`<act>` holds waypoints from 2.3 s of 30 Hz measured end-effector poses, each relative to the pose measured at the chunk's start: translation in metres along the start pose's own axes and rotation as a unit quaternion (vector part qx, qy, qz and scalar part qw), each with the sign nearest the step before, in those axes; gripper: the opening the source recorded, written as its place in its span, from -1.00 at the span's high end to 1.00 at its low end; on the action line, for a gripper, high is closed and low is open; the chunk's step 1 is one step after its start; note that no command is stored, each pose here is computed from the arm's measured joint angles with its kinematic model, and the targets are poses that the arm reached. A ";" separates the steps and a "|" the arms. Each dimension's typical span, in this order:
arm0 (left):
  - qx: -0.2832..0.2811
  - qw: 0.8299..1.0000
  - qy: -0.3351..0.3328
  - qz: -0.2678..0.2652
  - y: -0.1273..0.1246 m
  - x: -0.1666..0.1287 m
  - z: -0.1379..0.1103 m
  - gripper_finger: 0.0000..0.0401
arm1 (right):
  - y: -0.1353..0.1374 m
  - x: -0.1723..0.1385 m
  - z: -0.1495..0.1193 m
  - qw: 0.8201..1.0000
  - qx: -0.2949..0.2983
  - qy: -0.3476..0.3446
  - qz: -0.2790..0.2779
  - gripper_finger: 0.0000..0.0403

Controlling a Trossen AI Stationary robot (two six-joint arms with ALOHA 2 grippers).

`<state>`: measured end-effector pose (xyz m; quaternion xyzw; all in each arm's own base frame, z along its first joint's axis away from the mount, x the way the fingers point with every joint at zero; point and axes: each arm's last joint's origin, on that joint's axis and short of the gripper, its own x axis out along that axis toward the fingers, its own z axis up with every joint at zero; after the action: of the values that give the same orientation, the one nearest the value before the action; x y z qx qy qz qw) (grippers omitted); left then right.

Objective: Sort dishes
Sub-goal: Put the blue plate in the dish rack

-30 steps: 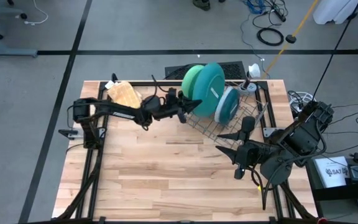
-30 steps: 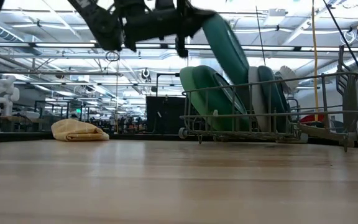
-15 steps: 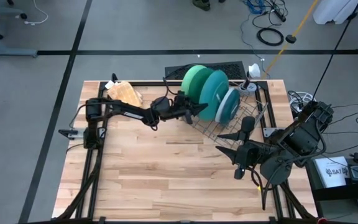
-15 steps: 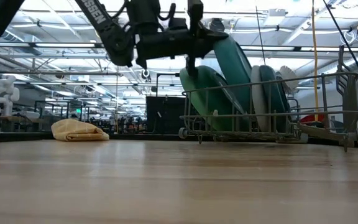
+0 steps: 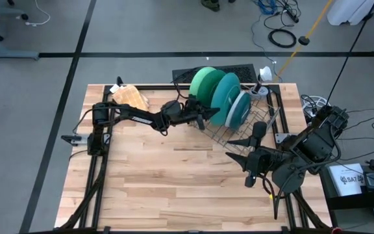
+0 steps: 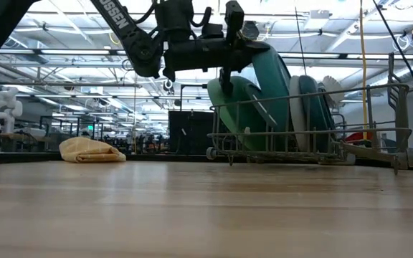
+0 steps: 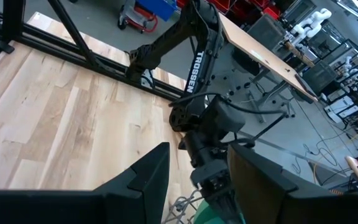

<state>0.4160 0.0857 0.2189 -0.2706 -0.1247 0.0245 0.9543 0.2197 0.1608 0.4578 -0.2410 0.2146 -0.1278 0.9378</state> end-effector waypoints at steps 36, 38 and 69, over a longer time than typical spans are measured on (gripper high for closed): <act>0.040 0.997 0.063 0.022 0.001 -0.001 -0.005 0.30 | 0.000 0.000 -0.001 1.000 0.007 0.004 0.000 0.23; 0.040 0.997 0.066 0.017 0.001 -0.001 -0.005 0.19 | 0.000 0.000 -0.001 1.000 0.007 0.004 0.000 0.23; 0.124 0.985 0.054 0.105 -0.015 -0.010 0.040 -0.44 | 0.001 0.000 -0.001 1.000 0.008 0.004 0.013 0.23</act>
<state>0.3960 0.0922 0.2573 -0.1629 -0.0396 0.1255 0.9778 0.2194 0.1612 0.4566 -0.2301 0.2201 -0.1181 0.9406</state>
